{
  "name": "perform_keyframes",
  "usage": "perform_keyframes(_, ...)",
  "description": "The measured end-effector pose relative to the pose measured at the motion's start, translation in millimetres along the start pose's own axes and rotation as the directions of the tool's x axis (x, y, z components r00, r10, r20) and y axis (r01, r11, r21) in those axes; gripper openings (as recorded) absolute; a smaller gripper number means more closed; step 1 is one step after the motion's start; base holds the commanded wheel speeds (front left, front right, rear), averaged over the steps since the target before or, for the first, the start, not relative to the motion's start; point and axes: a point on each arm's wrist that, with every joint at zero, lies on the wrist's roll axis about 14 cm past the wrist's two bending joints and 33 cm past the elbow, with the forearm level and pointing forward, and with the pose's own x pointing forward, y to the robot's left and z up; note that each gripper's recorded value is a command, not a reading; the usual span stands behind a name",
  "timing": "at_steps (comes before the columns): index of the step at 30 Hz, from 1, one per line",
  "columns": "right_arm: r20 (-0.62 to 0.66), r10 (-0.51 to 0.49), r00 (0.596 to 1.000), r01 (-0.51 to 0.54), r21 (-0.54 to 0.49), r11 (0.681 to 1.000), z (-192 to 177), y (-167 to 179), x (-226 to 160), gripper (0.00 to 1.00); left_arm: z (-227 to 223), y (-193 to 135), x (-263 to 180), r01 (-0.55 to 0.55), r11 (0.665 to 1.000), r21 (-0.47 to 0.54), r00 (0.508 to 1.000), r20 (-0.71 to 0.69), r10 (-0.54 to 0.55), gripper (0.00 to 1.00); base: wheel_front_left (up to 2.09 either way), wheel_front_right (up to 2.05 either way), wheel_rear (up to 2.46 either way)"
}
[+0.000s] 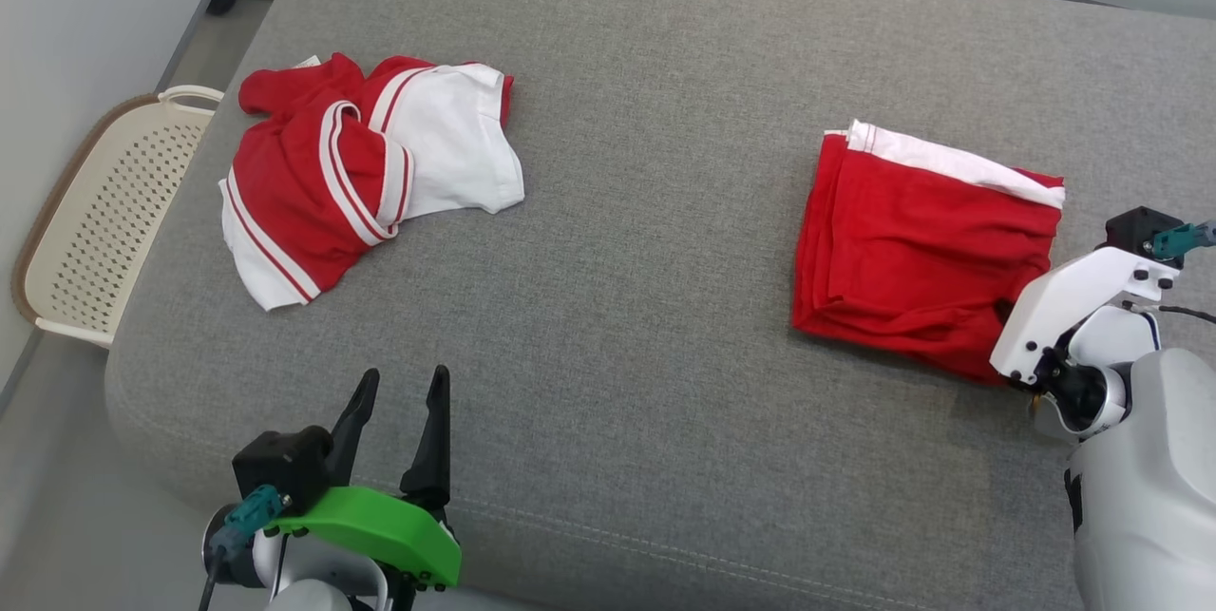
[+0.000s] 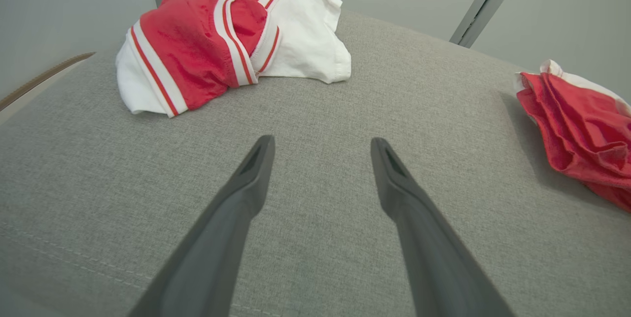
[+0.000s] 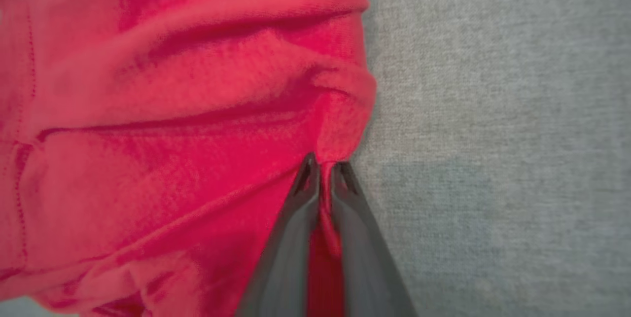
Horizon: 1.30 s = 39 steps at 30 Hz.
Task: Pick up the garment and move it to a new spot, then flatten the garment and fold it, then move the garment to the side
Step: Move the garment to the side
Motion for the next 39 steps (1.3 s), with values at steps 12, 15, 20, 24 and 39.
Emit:
perform_keyframes(12,0.003,0.012,1.000,-0.012,-0.116,0.993,8.5,6.5,-5.4,0.00,1.7,-8.8,7.9,0.028,1.000,0.000,1.000,0.008,-0.028,1.00,0.00,0.00,0.00)
perform_keyframes(15,-0.003,0.003,1.000,-0.004,-0.164,0.986,11.0,-0.2,-10.8,0.00,0.3,-16.0,12.2,0.051,0.999,-0.001,0.999,0.003,-0.051,1.00,0.00,0.00,0.00)
perform_keyframes(20,0.009,-0.016,1.000,0.017,-0.227,0.974,20.6,-16.1,-23.2,0.00,-0.7,-32.4,22.8,0.101,0.995,0.003,0.995,-0.003,-0.101,1.00,0.00,0.00,0.00)
perform_keyframes(24,0.022,-0.039,0.999,0.043,-0.251,0.967,26.3,-34.2,-34.5,0.00,-3.9,-46.6,30.6,0.144,0.990,0.005,0.990,-0.013,-0.144,1.00,0.00,0.00,0.00)
perform_keyframes(39,0.129,-0.196,0.972,0.229,-0.334,0.914,56.4,-124.3,-74.1,0.00,-21.7,-111.3,68.2,0.347,0.937,0.047,0.935,-0.088,-0.342,1.00,0.00,0.00,0.00)
